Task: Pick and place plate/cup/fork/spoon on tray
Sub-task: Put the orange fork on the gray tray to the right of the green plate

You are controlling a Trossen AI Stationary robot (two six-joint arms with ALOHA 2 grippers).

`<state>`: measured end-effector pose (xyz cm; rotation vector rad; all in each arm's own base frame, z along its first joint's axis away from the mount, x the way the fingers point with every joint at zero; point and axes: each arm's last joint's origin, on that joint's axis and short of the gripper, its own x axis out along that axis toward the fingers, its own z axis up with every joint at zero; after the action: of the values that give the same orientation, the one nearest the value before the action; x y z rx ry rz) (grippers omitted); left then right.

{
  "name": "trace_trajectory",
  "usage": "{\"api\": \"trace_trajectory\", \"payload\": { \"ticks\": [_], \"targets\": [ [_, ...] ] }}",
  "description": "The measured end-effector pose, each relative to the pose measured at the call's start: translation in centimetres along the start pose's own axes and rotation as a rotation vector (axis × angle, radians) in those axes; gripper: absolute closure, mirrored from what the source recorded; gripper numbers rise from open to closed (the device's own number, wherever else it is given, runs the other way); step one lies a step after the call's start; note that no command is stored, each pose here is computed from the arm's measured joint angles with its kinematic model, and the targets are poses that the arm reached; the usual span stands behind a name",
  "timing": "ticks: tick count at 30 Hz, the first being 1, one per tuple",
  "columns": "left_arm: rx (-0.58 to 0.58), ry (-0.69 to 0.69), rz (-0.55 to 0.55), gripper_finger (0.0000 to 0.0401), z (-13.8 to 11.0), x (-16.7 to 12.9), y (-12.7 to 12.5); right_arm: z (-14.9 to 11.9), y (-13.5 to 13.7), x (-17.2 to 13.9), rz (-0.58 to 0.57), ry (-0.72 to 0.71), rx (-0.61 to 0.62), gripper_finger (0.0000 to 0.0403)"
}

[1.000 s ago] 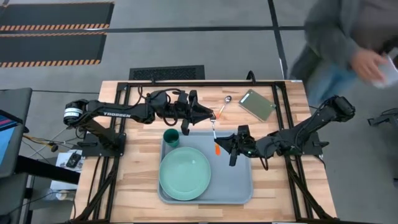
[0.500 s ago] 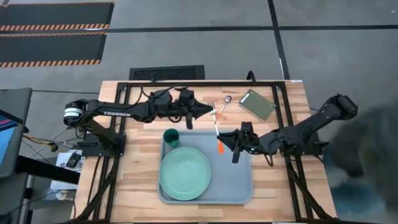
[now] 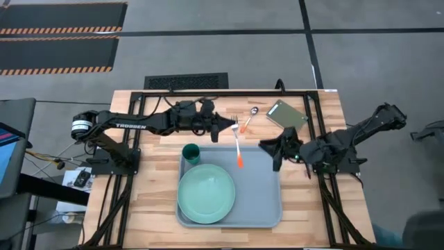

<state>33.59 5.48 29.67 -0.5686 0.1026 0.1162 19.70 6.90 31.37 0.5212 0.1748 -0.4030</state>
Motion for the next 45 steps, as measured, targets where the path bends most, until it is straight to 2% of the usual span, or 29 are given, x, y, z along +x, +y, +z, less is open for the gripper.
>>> {"api": "trace_trajectory", "payload": {
  "ticks": [8, 11, 16, 22, 24, 29, 31, 35, 38, 45],
  "targets": [
    [-0.05, 0.066, -0.025, 0.0401, -2.7, 0.6, -2.8, 0.1, -2.4, -0.2, -0.18, 0.017, 0.0, 0.0295],
    [-0.067, 0.116, -0.046, 0.0401, -5.1, 1.4, -4.1, 0.0, -2.5, -0.1, -0.191, 0.022, -0.006, 0.0295],
    [-0.124, 0.088, -0.097, 0.0401, -8.3, 2.9, -6.3, 0.3, -3.0, -0.8, -0.2, 0.033, -0.019, 0.0296],
    [-0.145, 0.092, -0.027, 0.0401, -11.5, 4.6, -7.7, 0.9, -4.0, -2.2, -0.206, 0.037, -0.02, 0.0296],
    [-0.125, 0.092, -0.029, 0.0401, -11.8, 5.6, -8.6, 1.0, -4.1, -2.5, -0.197, 0.034, -0.015, 0.0296],
    [0.018, 0.148, 0.045, 0.0401, -12.1, 8.8, -10.1, 0.9, -4.0, -3.0, -0.18, 0.049, -0.036, 0.0296],
    [0.018, 0.171, 0.063, 0.0401, -12.8, 10.2, -9.9, 0.7, -4.1, -3.2, -0.181, 0.063, -0.052, 0.0296],
    [-0.079, 0.234, 0.022, 0.0401, -15.0, 12.0, -8.2, 0.4, -4.1, -3.4, -0.178, 0.085, -0.078, 0.0296],
    [-0.12, 0.306, 0.062, 0.0401, -16.1, 12.7, -6.5, 0.3, -4.0, -3.5, -0.173, 0.094, -0.089, 0.0296],
    [-0.114, 0.366, 0.136, 0.0401, -16.6, 13.0, -4.7, 0.2, -4.0, -3.6, -0.166, 0.101, -0.096, 0.0296]
  ]
}}
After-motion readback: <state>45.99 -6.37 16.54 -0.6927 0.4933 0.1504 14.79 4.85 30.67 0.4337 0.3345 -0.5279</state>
